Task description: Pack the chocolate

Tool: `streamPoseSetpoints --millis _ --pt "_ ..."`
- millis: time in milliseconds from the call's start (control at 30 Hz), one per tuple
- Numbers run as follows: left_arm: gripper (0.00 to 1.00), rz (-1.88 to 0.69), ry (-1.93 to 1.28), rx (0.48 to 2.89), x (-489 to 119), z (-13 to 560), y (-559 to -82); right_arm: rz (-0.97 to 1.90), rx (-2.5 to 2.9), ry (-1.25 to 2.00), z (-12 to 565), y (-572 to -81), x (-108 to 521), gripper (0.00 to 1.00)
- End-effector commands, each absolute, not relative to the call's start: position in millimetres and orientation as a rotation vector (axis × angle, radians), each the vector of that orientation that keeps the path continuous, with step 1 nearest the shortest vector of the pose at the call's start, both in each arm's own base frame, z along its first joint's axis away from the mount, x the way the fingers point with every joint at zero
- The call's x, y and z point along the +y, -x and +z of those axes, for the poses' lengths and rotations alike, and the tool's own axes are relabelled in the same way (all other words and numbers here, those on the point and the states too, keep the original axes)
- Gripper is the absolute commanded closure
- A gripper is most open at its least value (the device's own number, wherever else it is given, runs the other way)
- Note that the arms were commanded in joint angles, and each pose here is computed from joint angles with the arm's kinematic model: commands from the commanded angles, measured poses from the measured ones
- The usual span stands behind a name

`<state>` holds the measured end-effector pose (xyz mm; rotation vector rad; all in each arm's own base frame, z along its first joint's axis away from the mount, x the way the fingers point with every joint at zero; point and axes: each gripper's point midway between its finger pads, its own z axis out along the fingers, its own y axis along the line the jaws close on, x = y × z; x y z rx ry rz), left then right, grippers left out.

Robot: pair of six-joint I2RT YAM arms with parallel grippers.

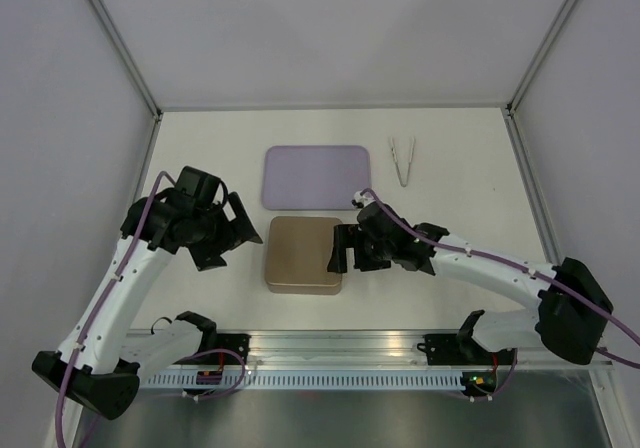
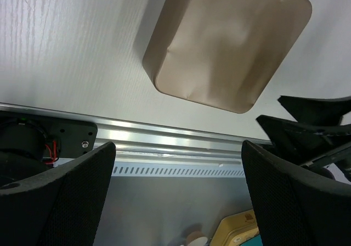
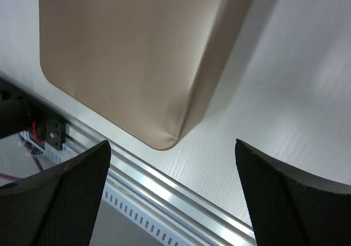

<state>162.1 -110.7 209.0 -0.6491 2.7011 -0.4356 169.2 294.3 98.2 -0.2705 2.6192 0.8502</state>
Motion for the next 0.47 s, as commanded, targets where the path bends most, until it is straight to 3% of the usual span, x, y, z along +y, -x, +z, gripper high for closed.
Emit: streamPoseSetpoints --millis 0,267,433 --pt "0.00 -0.433 0.649 2.643 -104.1 231.7 -160.4 0.585 2.490 0.025 140.4 -204.0 253.8 0.02" --pt "0.00 -0.418 0.635 2.438 -87.8 279.0 -173.9 0.468 2.128 -0.012 271.1 -241.7 216.5 0.02" --pt "0.00 -0.405 0.648 2.288 -76.0 302.0 -186.4 0.414 1.984 -0.115 311.9 -253.3 192.2 0.02"
